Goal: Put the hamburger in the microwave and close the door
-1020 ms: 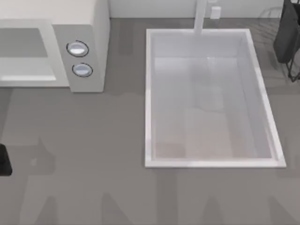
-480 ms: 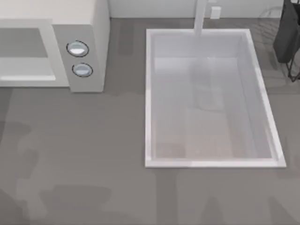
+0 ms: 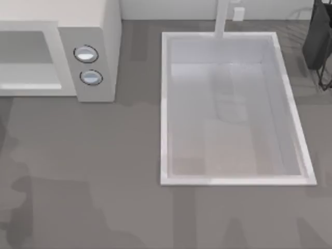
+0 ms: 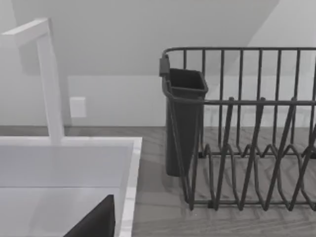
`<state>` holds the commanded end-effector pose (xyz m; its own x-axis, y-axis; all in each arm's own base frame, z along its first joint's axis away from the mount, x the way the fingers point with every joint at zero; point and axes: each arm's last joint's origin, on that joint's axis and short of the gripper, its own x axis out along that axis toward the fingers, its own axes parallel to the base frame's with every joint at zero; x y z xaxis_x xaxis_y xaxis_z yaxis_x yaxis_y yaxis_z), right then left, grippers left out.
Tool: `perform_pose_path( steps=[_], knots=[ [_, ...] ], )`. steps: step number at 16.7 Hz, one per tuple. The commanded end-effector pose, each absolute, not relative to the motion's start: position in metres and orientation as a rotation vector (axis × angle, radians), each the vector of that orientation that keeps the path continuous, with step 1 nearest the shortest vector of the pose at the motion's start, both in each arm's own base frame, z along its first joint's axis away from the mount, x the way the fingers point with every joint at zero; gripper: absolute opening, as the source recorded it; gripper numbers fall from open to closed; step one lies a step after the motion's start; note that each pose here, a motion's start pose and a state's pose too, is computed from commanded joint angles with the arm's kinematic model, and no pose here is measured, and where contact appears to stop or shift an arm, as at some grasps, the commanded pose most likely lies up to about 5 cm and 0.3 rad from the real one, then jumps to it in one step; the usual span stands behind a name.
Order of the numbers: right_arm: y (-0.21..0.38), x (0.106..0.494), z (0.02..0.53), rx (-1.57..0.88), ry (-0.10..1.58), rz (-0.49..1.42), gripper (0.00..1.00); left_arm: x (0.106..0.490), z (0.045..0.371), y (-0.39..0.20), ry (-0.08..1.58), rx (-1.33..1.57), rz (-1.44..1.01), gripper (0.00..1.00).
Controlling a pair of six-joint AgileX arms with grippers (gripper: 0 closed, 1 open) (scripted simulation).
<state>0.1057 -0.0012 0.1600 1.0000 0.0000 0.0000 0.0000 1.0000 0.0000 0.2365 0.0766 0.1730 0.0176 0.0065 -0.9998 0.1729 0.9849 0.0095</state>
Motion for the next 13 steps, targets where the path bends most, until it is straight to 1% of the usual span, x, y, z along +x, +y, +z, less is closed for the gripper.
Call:
perform_pose_path(
  steps=[8, 10, 13],
  knots=[
    [-0.001, 0.106, 0.16, 0.0, 0.0, 0.0, 1.0, 0.239, 0.167, 0.077, 1.569, 0.14, -0.14, 1.0],
    [-0.001, 0.106, 0.16, 0.0, 0.0, 0.0, 1.0, 0.24, 0.153, 0.078, 1.572, 0.137, -0.14, 1.0],
    [-0.001, 0.106, 0.16, 0.0, 0.0, 0.0, 1.0, 0.242, 0.124, 0.079, 1.56, 0.141, -0.136, 1.0]
  ],
)
